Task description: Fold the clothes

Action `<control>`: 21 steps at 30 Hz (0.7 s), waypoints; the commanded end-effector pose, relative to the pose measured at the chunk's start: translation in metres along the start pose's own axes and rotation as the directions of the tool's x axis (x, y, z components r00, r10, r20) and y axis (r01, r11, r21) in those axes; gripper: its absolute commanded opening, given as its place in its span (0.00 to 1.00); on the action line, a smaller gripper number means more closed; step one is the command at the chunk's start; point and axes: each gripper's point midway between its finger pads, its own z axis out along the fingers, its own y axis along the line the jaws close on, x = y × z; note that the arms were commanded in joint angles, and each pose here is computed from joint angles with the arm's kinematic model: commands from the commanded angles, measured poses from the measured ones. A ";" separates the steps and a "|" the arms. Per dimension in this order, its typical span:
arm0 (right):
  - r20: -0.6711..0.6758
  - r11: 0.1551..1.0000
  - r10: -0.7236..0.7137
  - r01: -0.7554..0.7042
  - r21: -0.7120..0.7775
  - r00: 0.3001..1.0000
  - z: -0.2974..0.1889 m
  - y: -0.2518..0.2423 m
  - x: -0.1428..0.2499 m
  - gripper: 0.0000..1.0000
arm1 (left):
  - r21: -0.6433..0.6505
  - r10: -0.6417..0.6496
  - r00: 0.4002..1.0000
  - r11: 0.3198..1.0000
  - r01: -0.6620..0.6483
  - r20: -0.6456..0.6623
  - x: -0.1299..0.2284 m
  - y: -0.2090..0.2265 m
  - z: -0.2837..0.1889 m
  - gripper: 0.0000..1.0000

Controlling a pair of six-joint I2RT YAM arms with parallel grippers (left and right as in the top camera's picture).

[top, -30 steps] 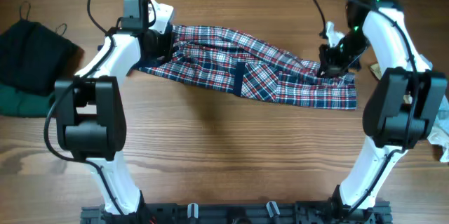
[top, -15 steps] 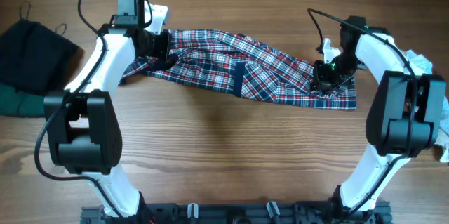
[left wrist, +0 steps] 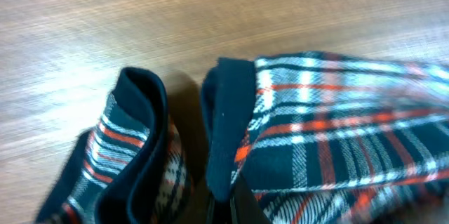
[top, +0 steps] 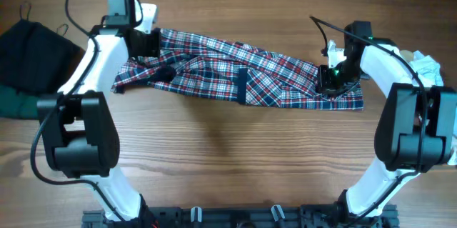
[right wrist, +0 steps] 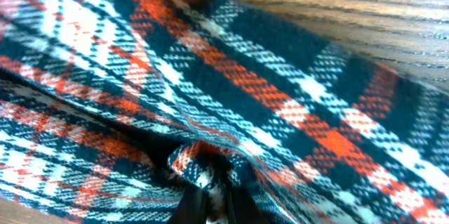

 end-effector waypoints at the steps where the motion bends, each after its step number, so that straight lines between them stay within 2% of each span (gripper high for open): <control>1: -0.132 0.950 0.050 -0.006 0.311 0.990 0.055 -0.070 0.036 0.05 | -0.083 -0.040 0.997 0.996 0.046 0.065 -0.012 0.036 -0.010 0.04; 5: -0.123 0.944 0.048 -0.005 0.331 0.991 0.055 -0.074 0.036 0.04 | -0.090 -0.052 0.996 0.994 0.058 0.072 -0.013 0.043 -0.011 0.04; 11: -0.096 0.943 0.042 -0.008 0.333 0.995 0.055 -0.075 0.029 0.05 | -0.066 -0.077 0.994 0.995 0.072 -0.080 0.025 0.035 -0.010 0.04; 12: -0.092 0.943 0.042 -0.009 0.333 0.995 0.056 -0.075 0.028 0.10 | -0.063 -0.080 0.992 0.995 0.074 -0.100 0.030 0.034 -0.011 0.04; 14: -0.093 0.943 0.042 -0.009 0.333 0.995 0.056 -0.075 0.028 0.33 | -0.060 -0.084 0.988 0.995 0.077 -0.128 0.037 0.033 -0.012 0.04; 17: -0.084 0.941 0.034 -0.003 0.340 0.996 0.055 -0.077 0.025 0.39 | -0.058 -0.085 0.987 0.995 0.078 -0.133 0.038 0.032 -0.011 0.04; 21: -0.060 0.911 0.040 -0.012 0.413 0.997 0.049 -0.094 0.020 0.40 | -0.043 -0.085 0.987 0.996 0.080 -0.134 0.038 0.029 -0.011 0.04</control>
